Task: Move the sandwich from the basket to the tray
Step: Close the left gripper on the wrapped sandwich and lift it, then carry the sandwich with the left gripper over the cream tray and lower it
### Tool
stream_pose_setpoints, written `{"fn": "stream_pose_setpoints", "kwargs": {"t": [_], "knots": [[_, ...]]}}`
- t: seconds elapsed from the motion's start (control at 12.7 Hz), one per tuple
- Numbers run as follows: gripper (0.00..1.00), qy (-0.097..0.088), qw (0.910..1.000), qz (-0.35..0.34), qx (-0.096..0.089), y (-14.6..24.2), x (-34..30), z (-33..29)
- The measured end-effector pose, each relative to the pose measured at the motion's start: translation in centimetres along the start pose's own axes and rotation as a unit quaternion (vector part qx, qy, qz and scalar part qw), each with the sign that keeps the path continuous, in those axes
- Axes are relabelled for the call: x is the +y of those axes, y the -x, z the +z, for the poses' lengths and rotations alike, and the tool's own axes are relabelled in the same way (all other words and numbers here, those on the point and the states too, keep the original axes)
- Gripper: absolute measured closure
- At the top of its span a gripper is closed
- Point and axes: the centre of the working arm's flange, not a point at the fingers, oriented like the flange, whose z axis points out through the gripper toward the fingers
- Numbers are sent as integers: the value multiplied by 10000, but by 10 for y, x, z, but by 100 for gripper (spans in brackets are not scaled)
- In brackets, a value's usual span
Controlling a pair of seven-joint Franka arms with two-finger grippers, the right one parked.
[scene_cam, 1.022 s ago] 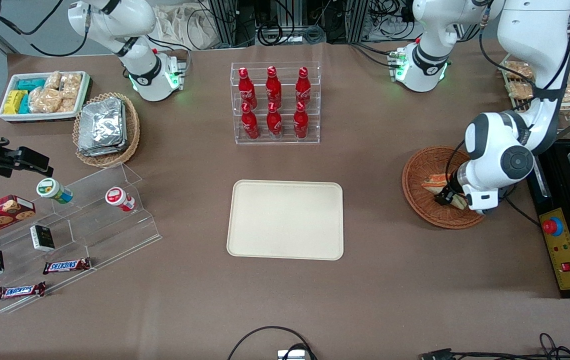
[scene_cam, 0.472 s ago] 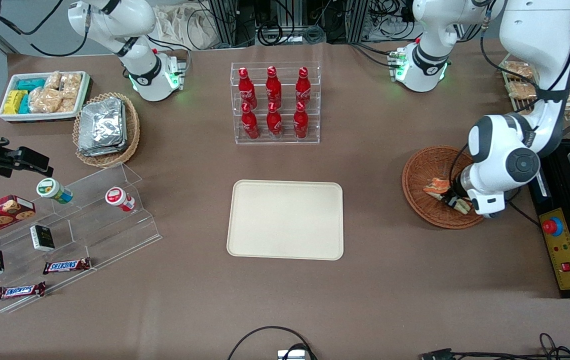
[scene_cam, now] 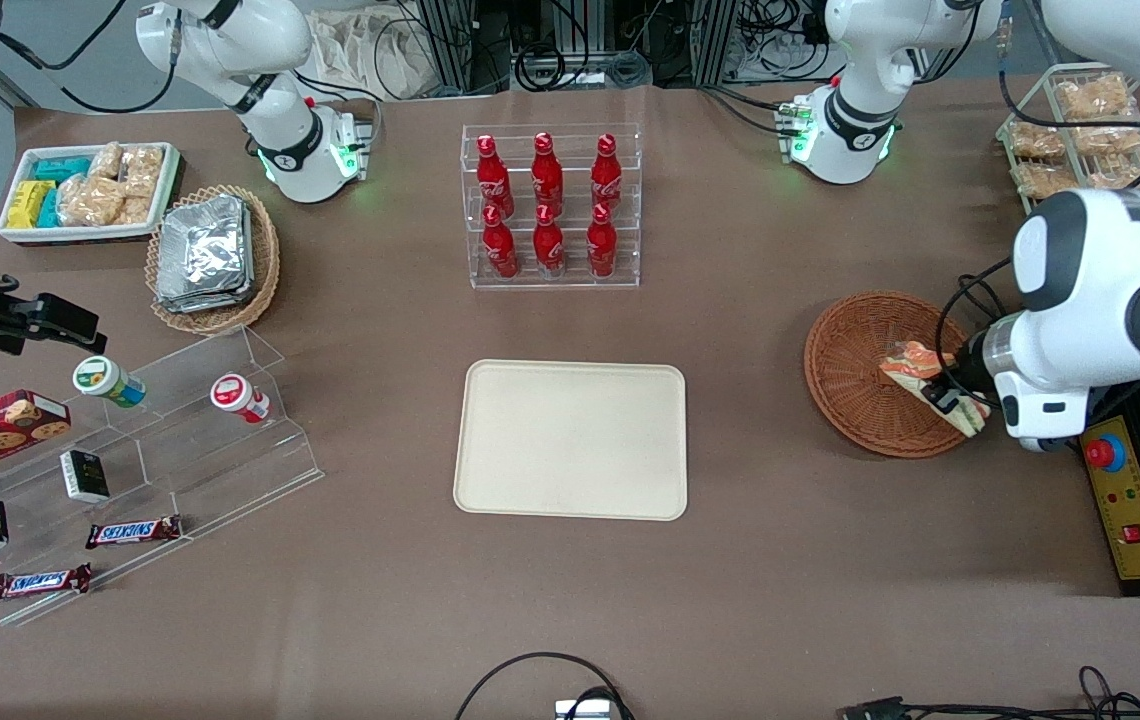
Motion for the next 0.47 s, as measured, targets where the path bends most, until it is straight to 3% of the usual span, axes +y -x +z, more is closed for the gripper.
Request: {"fn": "stream_pose_setpoints", "kwargs": {"t": [0.24, 0.47], "knots": [[80, 639, 9933, 953, -160, 41, 47, -36], [80, 916, 9808, 1718, -98, 98, 122, -15]]}}
